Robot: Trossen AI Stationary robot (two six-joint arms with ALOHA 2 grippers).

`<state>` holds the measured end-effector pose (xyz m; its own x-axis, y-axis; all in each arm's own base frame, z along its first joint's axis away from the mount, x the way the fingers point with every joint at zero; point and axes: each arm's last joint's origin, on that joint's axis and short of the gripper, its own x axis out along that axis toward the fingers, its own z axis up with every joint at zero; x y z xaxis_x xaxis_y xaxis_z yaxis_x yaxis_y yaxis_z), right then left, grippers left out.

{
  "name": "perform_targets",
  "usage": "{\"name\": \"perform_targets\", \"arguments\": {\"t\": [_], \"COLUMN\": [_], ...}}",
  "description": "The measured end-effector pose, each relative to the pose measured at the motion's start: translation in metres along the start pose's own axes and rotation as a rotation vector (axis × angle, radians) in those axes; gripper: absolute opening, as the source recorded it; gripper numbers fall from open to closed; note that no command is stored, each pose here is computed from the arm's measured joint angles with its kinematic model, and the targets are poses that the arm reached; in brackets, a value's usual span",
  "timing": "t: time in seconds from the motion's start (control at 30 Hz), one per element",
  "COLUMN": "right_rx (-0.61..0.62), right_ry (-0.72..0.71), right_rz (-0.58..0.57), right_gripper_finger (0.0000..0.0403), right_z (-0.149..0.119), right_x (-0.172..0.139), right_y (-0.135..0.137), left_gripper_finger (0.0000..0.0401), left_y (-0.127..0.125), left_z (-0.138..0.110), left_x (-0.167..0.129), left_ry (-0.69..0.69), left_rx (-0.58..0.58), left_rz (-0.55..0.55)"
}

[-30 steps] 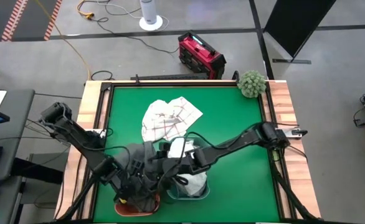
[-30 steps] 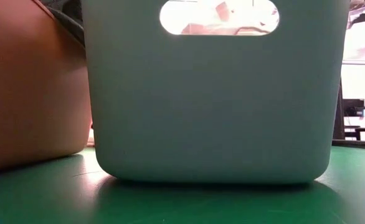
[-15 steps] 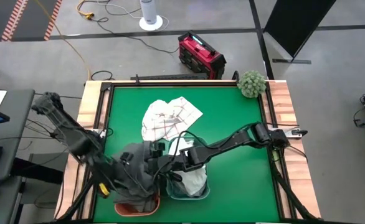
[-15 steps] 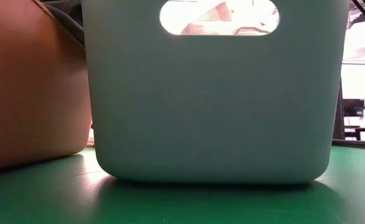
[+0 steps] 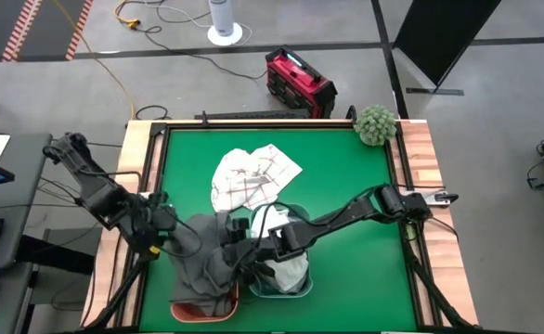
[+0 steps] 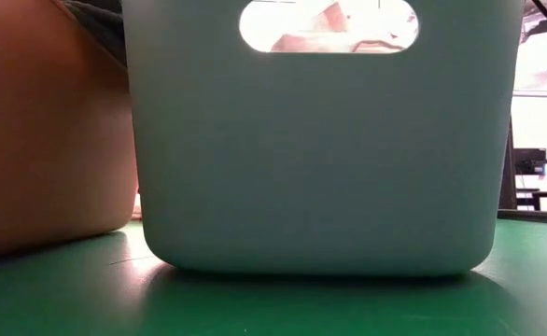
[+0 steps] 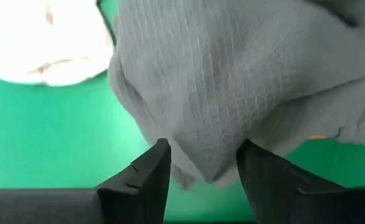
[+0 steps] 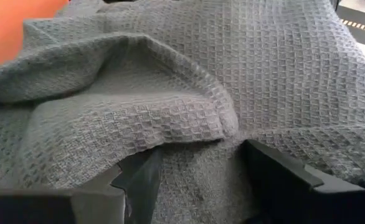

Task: Sort towels by color in basket
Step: Put the black towel into the orange bin

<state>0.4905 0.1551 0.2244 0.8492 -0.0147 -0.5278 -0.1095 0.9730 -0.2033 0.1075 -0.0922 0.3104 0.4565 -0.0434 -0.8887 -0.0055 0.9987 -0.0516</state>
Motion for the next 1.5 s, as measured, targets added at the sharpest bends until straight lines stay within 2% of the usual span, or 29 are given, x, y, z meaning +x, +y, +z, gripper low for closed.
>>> {"name": "perform_targets", "arguments": {"t": [0.13,0.4,0.57,0.77,0.83,0.9,1.0,1.03,1.2,1.37,1.5], "right_rx": [0.002,0.017,0.024,0.031,0.031,0.031,0.03,0.03,0.016,-0.03,-0.023], "right_ry": [0.0,-0.001,-0.007,-0.005,-0.005,-0.005,-0.004,-0.004,-0.009,-0.039,-0.076], "right_rz": [-0.003,-0.018,-0.025,-0.032,-0.032,-0.032,-0.032,-0.032,-0.031,-0.025,-0.027], "right_gripper_finger": [0.0255,0.0255,0.0255,0.0255,0.0255,0.0255,0.0255,0.0255,0.0255,0.0255,0.0255], "right_z": [0.0,0.0,0.0,0.0,0.0,0.0,0.0,0.0,0.0,0.003,0.007], "right_x": [0.001,0.003,0.004,0.005,0.005,0.005,0.005,0.005,0.005,0.003,0.003], "right_y": [-0.002,-0.011,-0.014,-0.018,-0.018,-0.018,-0.018,-0.018,-0.017,-0.011,-0.011], "left_gripper_finger": [0.0172,0.0172,0.0172,0.0167,0.0148,0.0112,0.0031,0.0017,0.0003,0.0002,0.0001], "left_y": [-0.01,-0.032,-0.046,-0.053,-0.056,-0.057,-0.059,-0.059,-0.057,-0.053,-0.053], "left_z": [-0.004,-0.032,-0.04,-0.042,-0.042,-0.042,-0.043,-0.043,-0.04,-0.025,-0.015], "left_x": [0.012,0.054,0.069,0.083,0.087,0.088,0.088,0.086,0.064,0.026,0.009], "left_ry": [0.081,0.233,0.186,0.173,0.165,0.149,0.117,0.107,0.035,-0.191,-0.352], "left_rx": [0.001,0.148,0.258,0.294,0.316,0.339,0.359,0.362,0.358,0.333,0.318], "left_rz": [-0.038,-0.009,0.092,0.21,0.228,0.248,0.258,0.252,0.211,0.166,0.062]}}
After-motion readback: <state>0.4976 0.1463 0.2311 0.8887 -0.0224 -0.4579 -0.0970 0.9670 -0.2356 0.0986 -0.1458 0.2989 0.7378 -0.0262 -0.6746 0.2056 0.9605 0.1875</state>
